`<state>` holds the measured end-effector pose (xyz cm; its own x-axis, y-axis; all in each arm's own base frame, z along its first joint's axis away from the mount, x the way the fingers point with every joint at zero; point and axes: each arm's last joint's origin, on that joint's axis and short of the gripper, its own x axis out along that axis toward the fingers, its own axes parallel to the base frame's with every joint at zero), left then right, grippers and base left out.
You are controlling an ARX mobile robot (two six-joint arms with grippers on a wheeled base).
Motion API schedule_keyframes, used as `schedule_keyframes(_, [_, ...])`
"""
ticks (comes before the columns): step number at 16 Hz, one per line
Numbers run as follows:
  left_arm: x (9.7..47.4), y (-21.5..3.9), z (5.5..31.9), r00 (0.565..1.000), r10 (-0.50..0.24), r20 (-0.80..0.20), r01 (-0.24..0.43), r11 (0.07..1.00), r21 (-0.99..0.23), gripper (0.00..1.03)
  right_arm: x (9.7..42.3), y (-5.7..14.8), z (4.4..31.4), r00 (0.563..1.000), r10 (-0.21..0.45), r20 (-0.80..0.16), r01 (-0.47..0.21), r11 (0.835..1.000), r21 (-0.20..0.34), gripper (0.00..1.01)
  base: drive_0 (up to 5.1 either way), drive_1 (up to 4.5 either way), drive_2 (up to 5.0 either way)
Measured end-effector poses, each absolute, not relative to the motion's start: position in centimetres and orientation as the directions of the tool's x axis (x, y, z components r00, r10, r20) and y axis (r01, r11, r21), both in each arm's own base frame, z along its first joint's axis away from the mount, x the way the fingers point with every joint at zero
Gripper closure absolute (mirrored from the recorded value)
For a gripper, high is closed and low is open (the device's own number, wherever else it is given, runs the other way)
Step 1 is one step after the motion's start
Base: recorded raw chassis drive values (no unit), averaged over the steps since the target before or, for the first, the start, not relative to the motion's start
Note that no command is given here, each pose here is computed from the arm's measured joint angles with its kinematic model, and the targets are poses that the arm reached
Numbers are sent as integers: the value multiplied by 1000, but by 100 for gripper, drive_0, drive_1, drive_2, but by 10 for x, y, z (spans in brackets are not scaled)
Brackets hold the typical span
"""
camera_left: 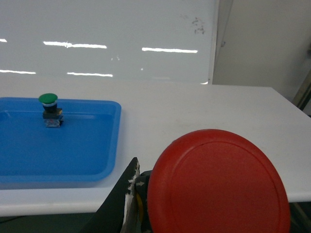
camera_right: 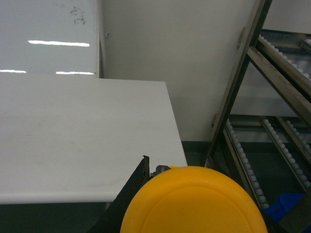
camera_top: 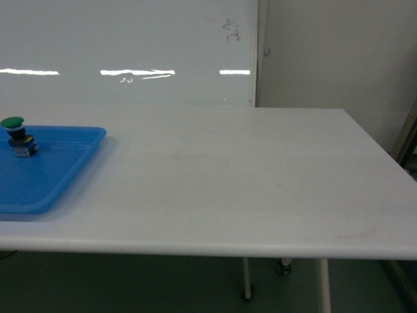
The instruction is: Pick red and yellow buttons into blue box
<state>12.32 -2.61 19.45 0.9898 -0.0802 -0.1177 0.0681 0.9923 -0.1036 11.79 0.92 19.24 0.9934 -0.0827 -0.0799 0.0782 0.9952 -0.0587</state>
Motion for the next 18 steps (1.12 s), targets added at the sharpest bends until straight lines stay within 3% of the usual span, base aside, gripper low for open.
schedule_keyframes(8, [123, -26, 195, 990, -80, -116, 68, 992, -104, 68, 118, 9, 192, 993, -83, -80, 79, 995, -59, 73, 502, -239, -239])
schedule_keyframes(18, [123, -26, 194, 990, -80, -117, 68, 992, -104, 68, 118, 9, 192, 993, -84, -83, 79, 995, -59, 73, 462, -380, -109])
